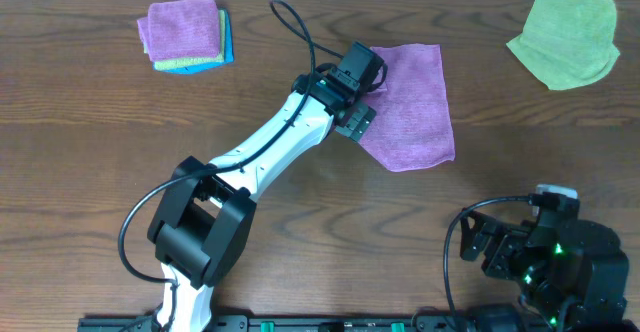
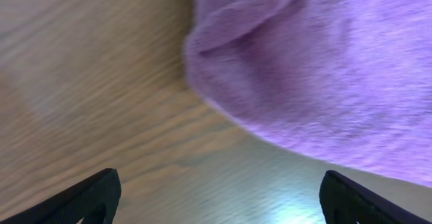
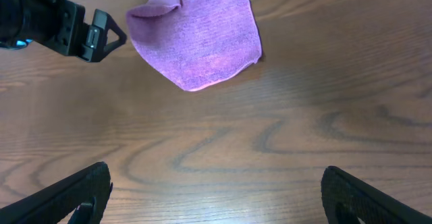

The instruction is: Fold the cloth

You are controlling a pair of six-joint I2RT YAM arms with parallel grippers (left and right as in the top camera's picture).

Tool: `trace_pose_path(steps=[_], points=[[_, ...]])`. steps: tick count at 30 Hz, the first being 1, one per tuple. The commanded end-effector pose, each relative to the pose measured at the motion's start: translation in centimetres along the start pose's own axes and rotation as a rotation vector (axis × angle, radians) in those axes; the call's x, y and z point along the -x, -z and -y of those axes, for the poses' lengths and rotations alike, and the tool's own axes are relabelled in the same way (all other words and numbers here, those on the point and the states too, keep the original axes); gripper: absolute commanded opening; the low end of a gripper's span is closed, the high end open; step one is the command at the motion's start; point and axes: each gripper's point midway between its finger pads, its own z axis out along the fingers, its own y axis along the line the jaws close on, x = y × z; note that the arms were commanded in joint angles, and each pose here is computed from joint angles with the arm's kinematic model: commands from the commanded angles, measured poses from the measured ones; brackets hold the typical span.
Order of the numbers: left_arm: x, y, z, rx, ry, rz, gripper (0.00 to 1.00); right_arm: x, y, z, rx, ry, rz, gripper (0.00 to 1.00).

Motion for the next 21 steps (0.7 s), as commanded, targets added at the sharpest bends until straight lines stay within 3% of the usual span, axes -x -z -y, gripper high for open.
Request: trace_pose_path(steps=[1, 5, 9, 21], points=[[2.0, 0.8, 3.1, -0.178, 0.014, 0.070, 0.95, 0.3, -0.1, 0.7, -0.037, 0.011, 0.014, 0.99], [5.0, 0.3, 4.4, -0.249, 0.010, 0.193, 0.98, 0.4, -0.1, 0.7, -0.041, 0.026, 0.018, 0.99], [5.1, -2.0, 4.4, -0.233, 0.000, 0.173, 1.00, 0.6, -0.1, 1.0, -0.058, 0.033, 0.028, 0.99], [8.5, -6.3, 0.2, 0.014, -0.137, 0.168, 0.97, 0.8, 0.0, 1.4, -0.079, 0.033, 0.039, 0.99]])
